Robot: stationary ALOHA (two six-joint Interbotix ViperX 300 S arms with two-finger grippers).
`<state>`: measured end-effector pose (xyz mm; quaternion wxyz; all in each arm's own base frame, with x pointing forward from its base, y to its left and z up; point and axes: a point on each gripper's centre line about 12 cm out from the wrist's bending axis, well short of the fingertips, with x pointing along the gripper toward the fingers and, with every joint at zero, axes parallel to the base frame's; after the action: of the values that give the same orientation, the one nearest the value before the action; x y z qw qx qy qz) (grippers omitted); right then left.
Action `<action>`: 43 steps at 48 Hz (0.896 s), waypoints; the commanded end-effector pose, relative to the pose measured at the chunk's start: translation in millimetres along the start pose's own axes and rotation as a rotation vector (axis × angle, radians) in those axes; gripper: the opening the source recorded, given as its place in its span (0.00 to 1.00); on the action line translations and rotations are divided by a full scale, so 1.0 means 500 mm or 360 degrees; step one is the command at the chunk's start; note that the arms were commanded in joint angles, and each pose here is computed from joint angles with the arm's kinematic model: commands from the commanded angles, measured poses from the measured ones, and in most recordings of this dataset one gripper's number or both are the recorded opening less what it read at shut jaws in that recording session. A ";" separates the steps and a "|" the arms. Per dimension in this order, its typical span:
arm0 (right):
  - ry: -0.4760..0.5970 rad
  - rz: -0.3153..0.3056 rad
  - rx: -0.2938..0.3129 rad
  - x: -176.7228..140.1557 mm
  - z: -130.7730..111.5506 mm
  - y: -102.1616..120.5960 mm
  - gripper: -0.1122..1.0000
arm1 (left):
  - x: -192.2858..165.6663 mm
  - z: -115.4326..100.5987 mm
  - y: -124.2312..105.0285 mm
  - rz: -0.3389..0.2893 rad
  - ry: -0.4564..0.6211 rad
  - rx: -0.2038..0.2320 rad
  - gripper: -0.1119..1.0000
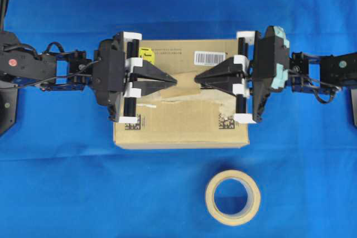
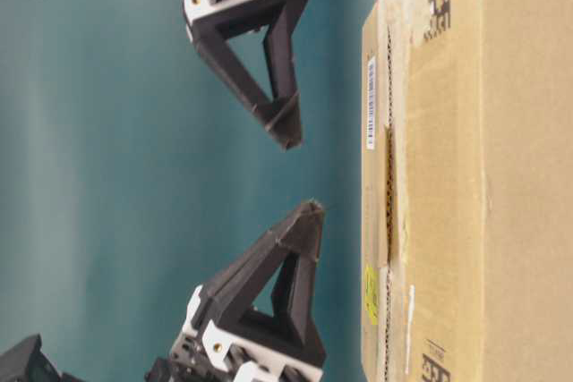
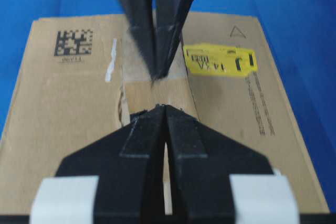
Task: Apply tape along the seams of the closed cardboard box to seal it securely.
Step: 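Slide both grippers outward along the seam, smoothing the tape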
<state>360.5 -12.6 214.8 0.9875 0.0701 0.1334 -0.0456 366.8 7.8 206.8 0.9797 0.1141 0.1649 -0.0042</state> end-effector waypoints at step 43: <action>0.0225 -0.0018 0.0073 0.109 -0.098 0.020 0.11 | 0.024 -0.080 -0.052 -0.0102 0.0184 -0.0107 0.10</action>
<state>404.8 -5.2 154.3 0.9746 0.0879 0.1992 -0.0526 368.6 -7.4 155.7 0.9701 0.0779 0.2286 -0.0225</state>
